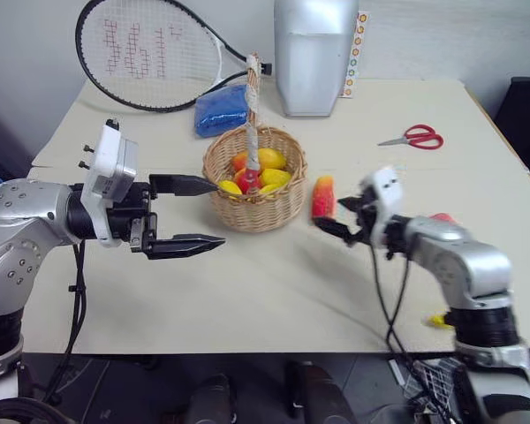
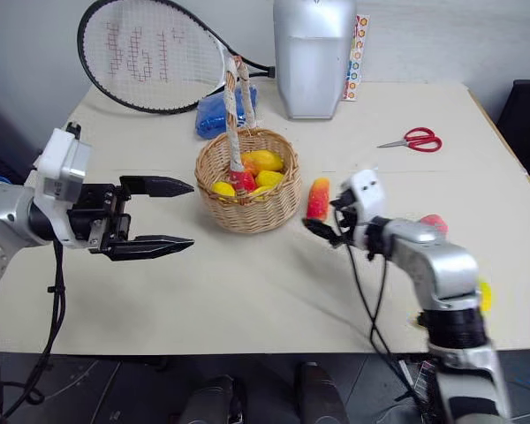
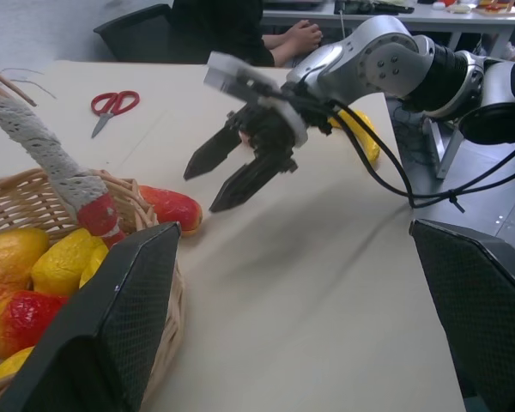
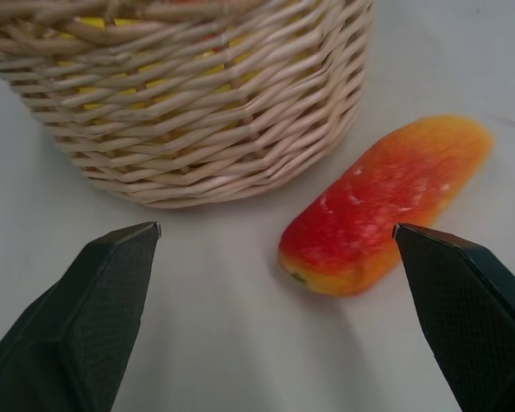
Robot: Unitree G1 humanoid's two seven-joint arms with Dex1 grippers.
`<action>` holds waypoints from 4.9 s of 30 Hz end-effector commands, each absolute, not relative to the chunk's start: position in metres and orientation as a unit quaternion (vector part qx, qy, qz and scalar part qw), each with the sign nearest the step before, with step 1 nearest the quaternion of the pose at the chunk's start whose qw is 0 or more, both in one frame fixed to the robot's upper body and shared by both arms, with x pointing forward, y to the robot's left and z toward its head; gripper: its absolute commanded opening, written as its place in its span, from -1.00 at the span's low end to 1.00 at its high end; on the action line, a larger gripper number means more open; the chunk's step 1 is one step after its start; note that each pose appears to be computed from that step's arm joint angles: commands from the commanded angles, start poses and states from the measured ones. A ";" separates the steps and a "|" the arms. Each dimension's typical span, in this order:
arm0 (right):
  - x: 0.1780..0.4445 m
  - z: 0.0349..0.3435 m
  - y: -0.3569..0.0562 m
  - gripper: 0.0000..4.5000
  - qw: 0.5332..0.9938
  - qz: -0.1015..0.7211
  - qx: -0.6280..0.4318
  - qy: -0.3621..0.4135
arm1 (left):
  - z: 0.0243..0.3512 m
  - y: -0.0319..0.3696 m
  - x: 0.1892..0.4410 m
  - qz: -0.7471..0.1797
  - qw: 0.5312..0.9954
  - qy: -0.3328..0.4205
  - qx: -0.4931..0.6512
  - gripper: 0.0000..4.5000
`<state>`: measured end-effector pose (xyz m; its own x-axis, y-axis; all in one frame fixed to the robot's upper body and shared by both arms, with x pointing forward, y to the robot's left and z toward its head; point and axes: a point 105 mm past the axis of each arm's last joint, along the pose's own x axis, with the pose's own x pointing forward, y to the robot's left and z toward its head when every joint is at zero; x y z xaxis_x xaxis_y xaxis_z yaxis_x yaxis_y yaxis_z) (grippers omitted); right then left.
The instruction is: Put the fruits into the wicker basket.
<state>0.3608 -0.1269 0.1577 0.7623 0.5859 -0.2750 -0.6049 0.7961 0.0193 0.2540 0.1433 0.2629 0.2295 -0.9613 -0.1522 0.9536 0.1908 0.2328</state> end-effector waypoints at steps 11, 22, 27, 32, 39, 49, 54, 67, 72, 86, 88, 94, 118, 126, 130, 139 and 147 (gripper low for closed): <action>0.396 0.168 -0.142 0.99 0.976 0.154 -0.063 0.143 | 0.274 0.141 0.250 -0.612 0.774 -0.033 0.158 1.00; 0.419 0.157 -0.140 0.27 0.980 0.131 -0.079 0.128 | 0.278 0.137 0.255 -0.608 0.776 -0.045 0.162 1.00; 0.407 0.185 -0.144 -0.34 0.981 0.176 -0.050 0.062 | 0.280 0.146 0.255 -0.591 0.790 -0.044 0.155 1.00; 0.390 0.224 -0.151 -0.35 0.968 0.245 -0.051 0.012 | 0.280 0.161 0.255 -0.564 0.811 -0.040 0.146 1.00; 0.389 0.258 -0.106 -0.35 0.913 0.385 -0.134 0.001 | 0.284 0.164 0.254 -0.558 0.816 -0.048 0.141 1.00; 0.410 0.278 -0.038 0.25 0.886 0.437 -0.154 -0.012 | 0.283 0.156 0.253 -0.560 0.813 -0.059 0.147 1.00; 0.412 0.289 -0.070 0.98 0.903 0.396 -0.163 -0.024 | 0.281 0.155 0.252 -0.563 0.812 -0.059 0.143 1.00; 0.253 0.267 -0.289 0.98 0.929 0.309 -0.171 0.113 | 0.271 0.122 0.249 -0.645 0.753 -0.058 0.117 1.00; 0.184 0.238 -0.332 0.98 0.924 0.280 -0.162 0.207 | 0.269 0.117 0.251 -0.667 0.735 -0.057 0.110 1.00; 0.155 0.174 -0.371 0.98 0.847 0.268 -0.299 0.349 | 0.262 0.108 0.249 -0.691 0.715 -0.057 0.095 1.00; 0.168 0.173 -0.362 0.98 0.834 0.301 -0.316 0.338 | 0.260 0.106 0.245 -0.697 0.708 -0.054 0.095 1.00; 0.189 0.165 -0.347 0.98 0.785 0.374 -0.362 0.335 | 0.254 0.101 0.238 -0.703 0.703 -0.049 0.099 1.00; 0.232 0.126 -0.326 -0.85 0.690 0.495 -0.400 0.344 | 0.267 0.106 0.233 -0.663 0.740 -0.046 0.106 1.00; 0.243 0.223 -0.235 -0.85 0.790 0.557 -0.193 0.169 | 0.276 0.123 0.245 -0.629 0.770 -0.058 0.093 1.00; 0.287 0.278 -0.205 -0.85 0.853 0.509 -0.106 0.038 | 0.279 0.131 0.250 -0.613 0.781 -0.060 0.105 1.00; 0.395 0.309 -0.129 -0.85 0.917 0.393 0.054 -0.044 | 0.293 0.132 0.255 -0.606 0.785 -0.077 0.103 1.00; 0.425 0.314 -0.081 -0.85 0.913 0.382 0.137 -0.040 | 0.293 0.134 0.253 -0.597 0.790 -0.078 0.113 1.00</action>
<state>0.4242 -0.0772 0.2978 0.6969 0.7073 0.1185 -0.7118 0.6618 0.2353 0.2590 0.1329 0.2842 0.2701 -0.9626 -0.0217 0.9413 0.2592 0.2160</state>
